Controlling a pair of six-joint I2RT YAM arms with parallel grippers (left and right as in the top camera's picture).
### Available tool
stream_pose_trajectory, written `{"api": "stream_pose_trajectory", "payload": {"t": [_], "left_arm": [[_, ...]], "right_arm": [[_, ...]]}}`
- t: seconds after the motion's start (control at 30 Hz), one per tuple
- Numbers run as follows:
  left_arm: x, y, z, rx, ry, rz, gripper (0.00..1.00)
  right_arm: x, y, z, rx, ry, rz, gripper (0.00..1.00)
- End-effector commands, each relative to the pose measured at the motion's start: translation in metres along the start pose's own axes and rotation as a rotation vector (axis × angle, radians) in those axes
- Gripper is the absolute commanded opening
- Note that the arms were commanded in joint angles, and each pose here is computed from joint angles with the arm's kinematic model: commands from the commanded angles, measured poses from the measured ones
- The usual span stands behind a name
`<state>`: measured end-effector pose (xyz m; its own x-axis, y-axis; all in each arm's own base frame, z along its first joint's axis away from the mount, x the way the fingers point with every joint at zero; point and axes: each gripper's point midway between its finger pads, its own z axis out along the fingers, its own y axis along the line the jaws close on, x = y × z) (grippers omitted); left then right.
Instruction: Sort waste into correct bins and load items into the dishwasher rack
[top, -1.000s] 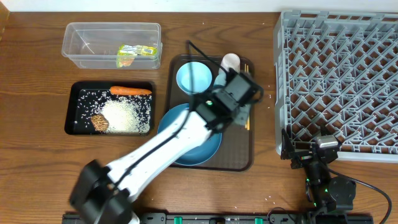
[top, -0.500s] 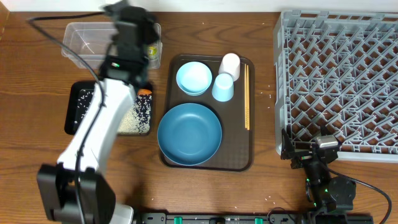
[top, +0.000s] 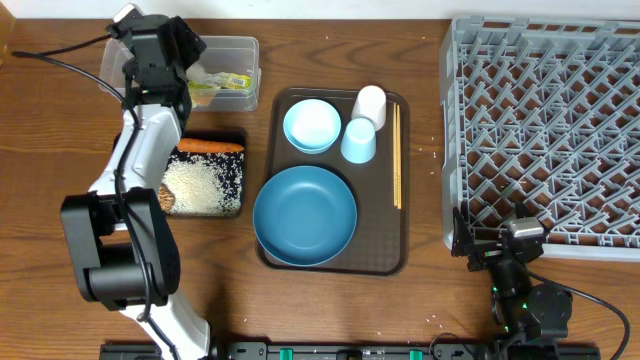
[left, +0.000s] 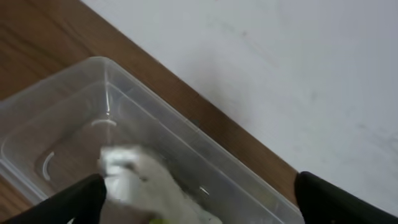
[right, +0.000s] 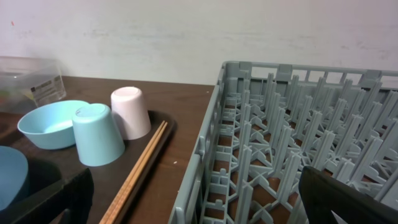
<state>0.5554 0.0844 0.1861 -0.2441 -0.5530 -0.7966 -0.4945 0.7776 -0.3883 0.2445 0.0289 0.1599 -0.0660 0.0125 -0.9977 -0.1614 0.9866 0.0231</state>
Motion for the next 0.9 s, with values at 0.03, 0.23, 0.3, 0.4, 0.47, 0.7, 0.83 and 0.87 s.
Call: {"api": "stream_pose_trajectory", "payload": {"t": [0.03,0.23,0.3,0.4,0.47,0.7,0.83,0.87], "left_arm": [[-0.003,-0.011,-0.008,0.036,0.012,-0.001,0.98],[0.001,-0.025,-0.04,0.102,0.109,0.01,0.98],[0.007,-0.024,-0.056,0.11,0.169,0.016,0.98],[0.02,-0.01,-0.088,0.057,0.28,0.033,0.98],[0.033,0.003,-0.114,0.014,0.371,0.038,0.98],[0.057,0.029,-0.201,-0.057,0.582,-0.013,0.98],[0.056,0.042,-0.247,-0.08,0.611,-0.007,0.98],[0.056,0.045,-0.255,-0.081,0.614,-0.003,0.98]], "right_arm": [[0.001,-0.003,0.0,0.01,0.004,-0.009,0.99],[0.001,-0.003,0.0,0.01,0.004,-0.009,0.99],[0.001,-0.003,0.0,0.01,0.004,-0.009,0.99],[0.001,-0.003,0.0,0.01,0.004,-0.01,0.99],[0.001,-0.003,0.0,0.01,0.004,-0.01,0.99],[0.001,-0.003,0.0,0.01,0.004,-0.009,0.99],[0.001,-0.003,0.0,0.01,0.004,-0.01,0.99],[0.001,-0.003,0.0,0.01,0.004,-0.01,0.99]]}}
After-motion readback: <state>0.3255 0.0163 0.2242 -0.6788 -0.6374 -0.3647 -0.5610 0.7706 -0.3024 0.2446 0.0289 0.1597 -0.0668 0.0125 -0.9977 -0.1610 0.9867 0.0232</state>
